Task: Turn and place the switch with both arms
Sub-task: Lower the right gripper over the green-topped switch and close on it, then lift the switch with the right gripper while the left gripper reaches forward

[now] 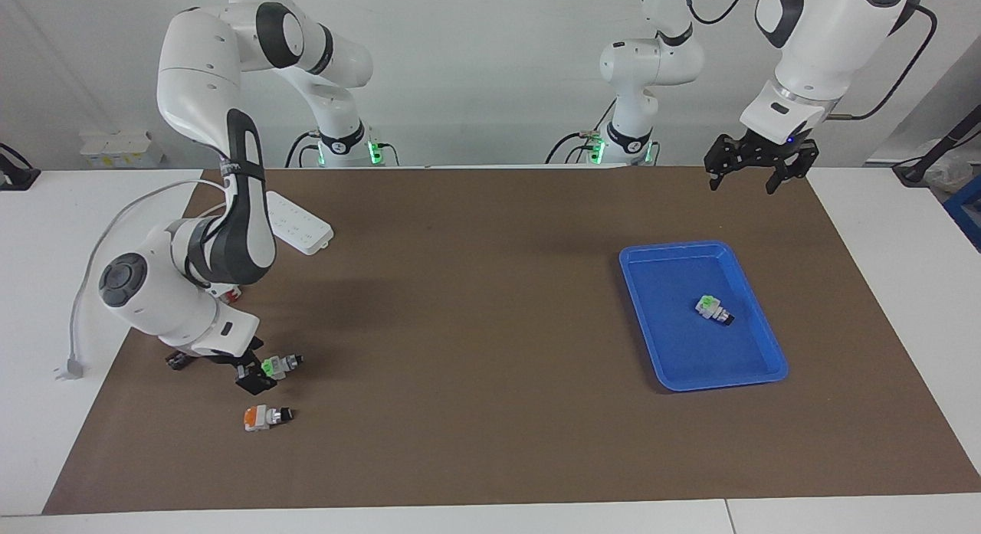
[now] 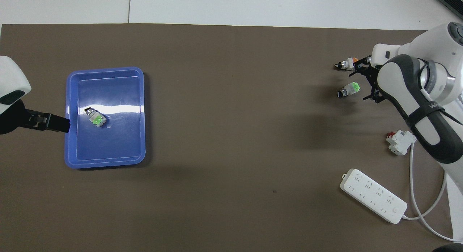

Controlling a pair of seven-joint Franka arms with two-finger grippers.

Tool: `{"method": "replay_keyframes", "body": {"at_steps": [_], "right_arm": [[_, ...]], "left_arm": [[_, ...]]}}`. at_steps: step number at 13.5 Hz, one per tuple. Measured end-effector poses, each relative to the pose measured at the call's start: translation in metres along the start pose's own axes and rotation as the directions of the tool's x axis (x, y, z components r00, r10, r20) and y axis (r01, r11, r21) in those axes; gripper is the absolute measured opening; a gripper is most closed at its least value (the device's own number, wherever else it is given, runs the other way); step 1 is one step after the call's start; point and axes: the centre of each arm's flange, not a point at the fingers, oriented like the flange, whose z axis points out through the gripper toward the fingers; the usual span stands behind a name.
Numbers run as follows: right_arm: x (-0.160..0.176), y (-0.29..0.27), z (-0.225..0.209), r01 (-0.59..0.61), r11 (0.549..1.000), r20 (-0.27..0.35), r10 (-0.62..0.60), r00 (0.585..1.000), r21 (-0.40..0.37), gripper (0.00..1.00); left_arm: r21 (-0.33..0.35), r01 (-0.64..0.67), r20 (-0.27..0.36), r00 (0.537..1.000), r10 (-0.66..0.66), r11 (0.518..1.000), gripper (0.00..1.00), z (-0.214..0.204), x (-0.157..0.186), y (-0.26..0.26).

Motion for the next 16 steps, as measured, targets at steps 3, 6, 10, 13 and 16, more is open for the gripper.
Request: {"method": "replay_keyframes", "body": {"at_steps": [3, 6, 10, 13, 16], "right_arm": [[0.002, 0.000, 0.014, 0.002, 1.000, 0.004, -0.002, 1.000, -0.005, 1.00], [0.003, -0.005, 0.029, 0.000, 1.000, 0.006, 0.000, 1.000, -0.006, 0.96], [0.002, -0.006, 0.021, -0.013, 1.000, 0.003, 0.013, 1.000, -0.023, 0.64], [-0.004, -0.014, 0.015, -0.078, 0.996, -0.070, 0.074, 0.995, -0.050, 0.43], [0.007, -0.018, 0.017, -0.104, 0.994, -0.160, 0.099, 0.982, -0.026, 0.43]], "left_arm": [[0.000, 0.000, 0.000, 1.000, 0.000, 1.000, 1.00, 0.000, 0.000, 0.000], [0.000, 0.000, 0.000, 1.000, 0.000, 1.000, 1.00, 0.000, 0.000, 0.000], [0.000, 0.000, 0.000, 1.000, 0.000, 1.000, 1.00, 0.000, 0.000, 0.000], [0.000, 0.000, 0.000, 1.000, 0.000, 1.000, 1.00, 0.000, 0.000, 0.000], [0.000, 0.000, 0.000, 1.000, 0.000, 1.000, 1.00, 0.000, 0.000, 0.000]]}}
